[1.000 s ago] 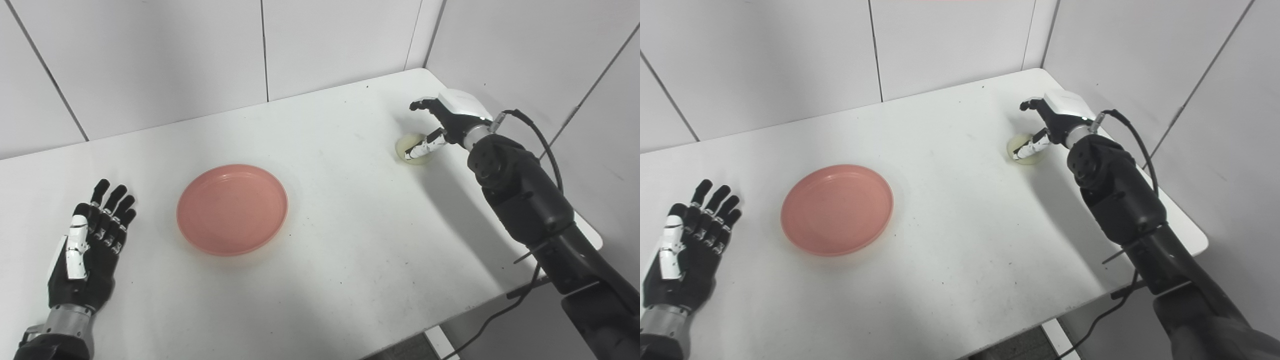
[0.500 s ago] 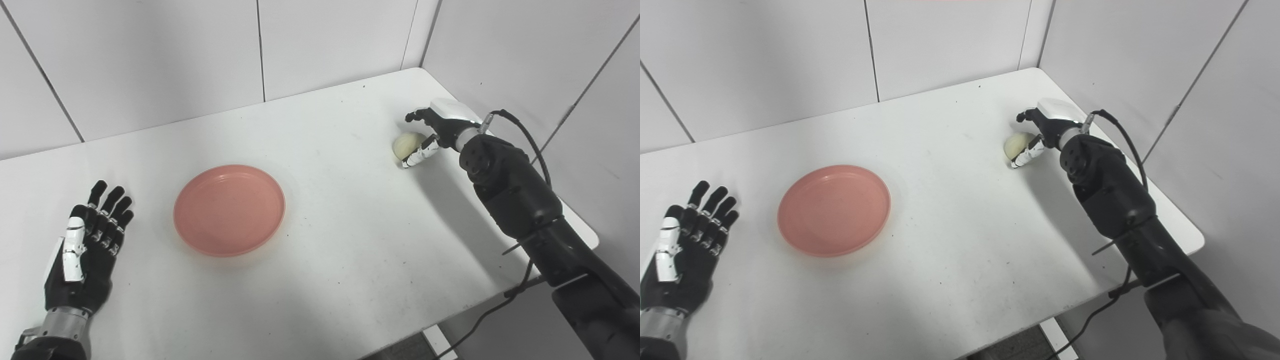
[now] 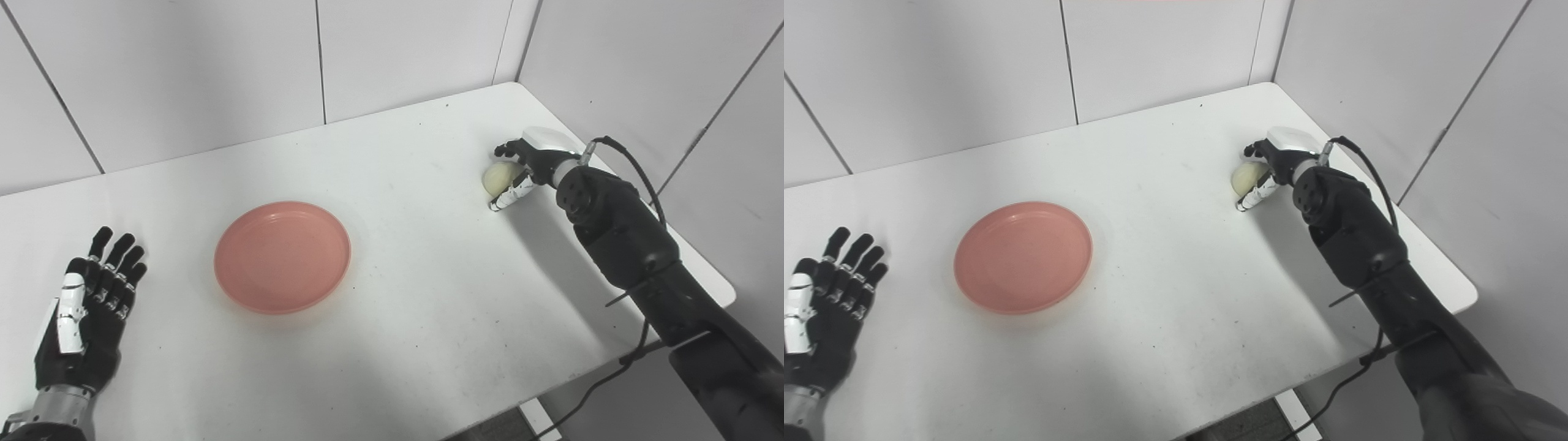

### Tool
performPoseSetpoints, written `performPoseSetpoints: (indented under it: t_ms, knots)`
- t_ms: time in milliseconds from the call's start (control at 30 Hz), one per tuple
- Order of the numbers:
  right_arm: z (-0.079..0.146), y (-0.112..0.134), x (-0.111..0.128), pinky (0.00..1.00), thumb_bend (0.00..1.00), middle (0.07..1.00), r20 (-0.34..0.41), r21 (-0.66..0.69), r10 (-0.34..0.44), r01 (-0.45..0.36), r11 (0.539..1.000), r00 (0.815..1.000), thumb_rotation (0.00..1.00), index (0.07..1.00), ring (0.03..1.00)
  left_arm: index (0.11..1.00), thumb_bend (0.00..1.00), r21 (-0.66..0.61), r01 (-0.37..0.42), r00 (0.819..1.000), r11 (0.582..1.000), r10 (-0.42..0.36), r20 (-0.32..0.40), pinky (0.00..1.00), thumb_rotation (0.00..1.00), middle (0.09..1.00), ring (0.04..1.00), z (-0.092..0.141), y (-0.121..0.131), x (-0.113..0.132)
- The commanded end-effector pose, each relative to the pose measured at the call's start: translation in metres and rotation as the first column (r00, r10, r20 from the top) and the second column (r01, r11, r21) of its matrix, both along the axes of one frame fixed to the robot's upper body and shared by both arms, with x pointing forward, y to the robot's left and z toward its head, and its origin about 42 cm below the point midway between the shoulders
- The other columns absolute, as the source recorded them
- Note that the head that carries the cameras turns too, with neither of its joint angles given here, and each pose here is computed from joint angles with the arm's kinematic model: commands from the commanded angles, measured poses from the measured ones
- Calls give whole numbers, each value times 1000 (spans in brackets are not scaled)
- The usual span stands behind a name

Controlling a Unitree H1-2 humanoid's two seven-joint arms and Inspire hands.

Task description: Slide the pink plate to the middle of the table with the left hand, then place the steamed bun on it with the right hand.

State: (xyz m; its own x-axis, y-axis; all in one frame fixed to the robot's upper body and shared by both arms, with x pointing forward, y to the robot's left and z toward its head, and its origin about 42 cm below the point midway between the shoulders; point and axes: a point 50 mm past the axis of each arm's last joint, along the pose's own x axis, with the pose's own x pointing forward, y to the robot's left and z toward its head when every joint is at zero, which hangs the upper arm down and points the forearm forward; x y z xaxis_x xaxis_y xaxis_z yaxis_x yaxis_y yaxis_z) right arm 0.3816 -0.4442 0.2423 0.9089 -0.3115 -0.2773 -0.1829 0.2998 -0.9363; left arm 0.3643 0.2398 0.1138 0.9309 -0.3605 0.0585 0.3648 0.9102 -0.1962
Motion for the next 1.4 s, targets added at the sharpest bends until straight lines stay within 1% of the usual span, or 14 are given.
performPoseSetpoints:
  t_ms: [0,167,233,300,367,400,433,567,700,900,1000,1133,1233,1367]
  knots:
    - [29,-5,8,674,804,821,92,-23,-13,15,1000,996,212,809,756,980,464,28,-13,991,1000,17,-136,1000,1000,965,968,-34,12,-22]
    - [28,-4,11,634,761,764,86,-38,-6,9,999,996,156,777,698,983,477,37,-7,991,999,12,-130,1000,1000,973,973,-33,12,-23]
    - [27,-6,14,603,732,725,80,-45,-16,20,999,997,157,750,661,984,476,38,-11,991,999,16,-133,1000,1000,974,973,-33,12,-23]
    - [24,-9,17,593,723,714,84,-50,-19,23,998,996,156,743,650,984,476,36,-12,991,999,17,-135,1000,1000,974,972,-32,12,-23]
    - [20,-14,21,548,679,663,100,-41,-14,18,999,995,109,682,603,980,478,34,-12,990,999,16,-137,1000,1000,968,970,-32,12,-23]
    - [18,-16,22,501,564,599,108,-32,-11,14,999,994,125,554,553,981,483,34,-11,990,999,16,-138,1000,1000,967,971,-32,12,-23]
    - [16,-18,24,468,524,556,122,-27,-6,10,1000,993,128,511,517,981,482,34,-11,990,999,16,-138,1000,1000,967,971,-32,12,-23]
    - [9,-22,29,457,505,529,142,-31,14,-9,999,990,127,491,500,979,482,29,-7,991,1000,11,-134,1000,1000,964,968,-32,11,-23]
    - [6,-23,31,467,501,540,146,-24,22,-19,1000,989,125,490,513,979,482,32,-6,991,999,10,-134,1000,1000,963,967,-32,9,-23]
    - [9,-24,32,475,501,546,142,-20,12,-10,1000,990,124,490,524,979,481,34,-5,991,999,9,-135,1000,1000,962,967,-32,6,-24]
    - [12,-24,31,464,500,542,149,-20,22,-19,1000,989,125,490,516,980,479,39,-5,991,999,10,-135,1000,1000,964,968,-32,4,-25]
    - [18,-24,29,456,500,530,170,-10,41,-40,999,985,124,489,503,978,485,40,-2,990,999,7,-138,1000,1000,963,966,-32,-1,-26]
    - [35,-17,26,467,501,535,180,-14,69,-67,998,981,125,489,510,974,486,50,0,991,999,7,-133,996,1000,961,961,-30,-7,-29]
    - [59,-5,22,483,500,546,182,-27,84,-81,996,980,124,490,517,980,503,64,4,991,998,5,-137,991,1000,963,962,-29,-18,-33]
